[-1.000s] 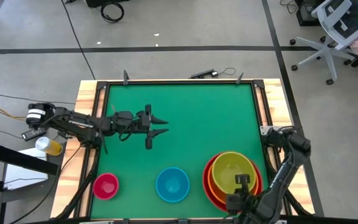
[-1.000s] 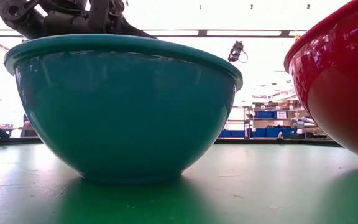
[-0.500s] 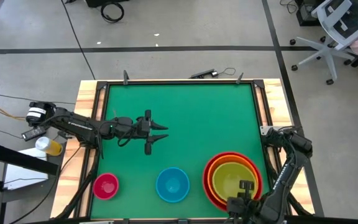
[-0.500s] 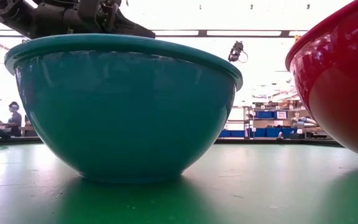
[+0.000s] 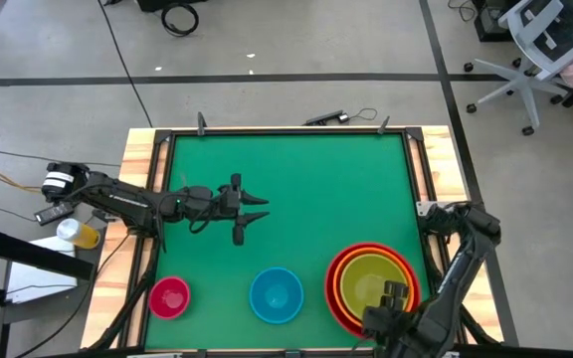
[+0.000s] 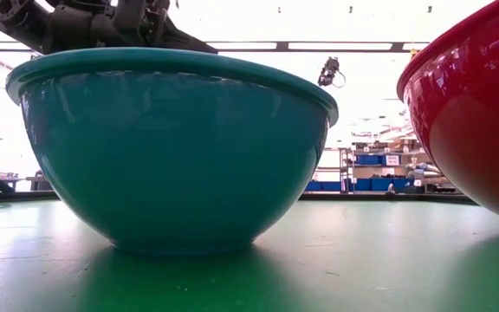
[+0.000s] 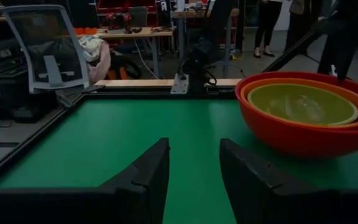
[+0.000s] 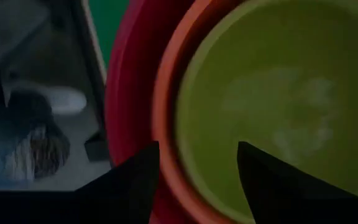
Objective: Nest bowls inside each other
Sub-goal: Stack the blue bowl on top of the green bowl
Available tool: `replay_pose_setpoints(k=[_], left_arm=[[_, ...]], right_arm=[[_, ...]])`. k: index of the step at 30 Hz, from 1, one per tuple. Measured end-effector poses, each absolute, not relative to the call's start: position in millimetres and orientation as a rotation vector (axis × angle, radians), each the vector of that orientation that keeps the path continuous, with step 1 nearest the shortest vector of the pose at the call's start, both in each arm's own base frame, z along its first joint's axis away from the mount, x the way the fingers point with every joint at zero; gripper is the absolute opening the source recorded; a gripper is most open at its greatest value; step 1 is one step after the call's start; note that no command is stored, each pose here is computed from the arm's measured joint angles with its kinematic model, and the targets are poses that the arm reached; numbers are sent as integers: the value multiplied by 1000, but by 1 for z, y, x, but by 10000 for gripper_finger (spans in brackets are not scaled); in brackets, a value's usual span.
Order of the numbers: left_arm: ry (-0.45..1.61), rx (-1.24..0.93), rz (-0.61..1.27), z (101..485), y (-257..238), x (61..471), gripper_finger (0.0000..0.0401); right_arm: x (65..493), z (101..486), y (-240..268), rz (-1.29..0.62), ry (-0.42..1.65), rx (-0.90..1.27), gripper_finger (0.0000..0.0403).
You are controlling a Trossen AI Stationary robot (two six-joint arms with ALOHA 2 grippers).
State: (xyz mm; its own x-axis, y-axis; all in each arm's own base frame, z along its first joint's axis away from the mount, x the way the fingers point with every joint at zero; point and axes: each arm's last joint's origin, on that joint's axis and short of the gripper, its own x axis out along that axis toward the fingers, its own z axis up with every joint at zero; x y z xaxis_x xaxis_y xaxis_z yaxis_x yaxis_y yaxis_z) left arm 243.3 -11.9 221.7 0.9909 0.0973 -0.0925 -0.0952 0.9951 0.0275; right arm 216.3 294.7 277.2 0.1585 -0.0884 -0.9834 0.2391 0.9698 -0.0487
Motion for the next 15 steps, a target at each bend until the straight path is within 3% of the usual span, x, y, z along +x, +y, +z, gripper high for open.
replay_pose_setpoints(k=[8,15], left_arm=[[155,-57,127,215,-13,242,144],[268,-133,89,204,-34,237,144]], right_arm=[[207,334,244,-480,976,129,214],[231,331,209,-594,841,67,215]])
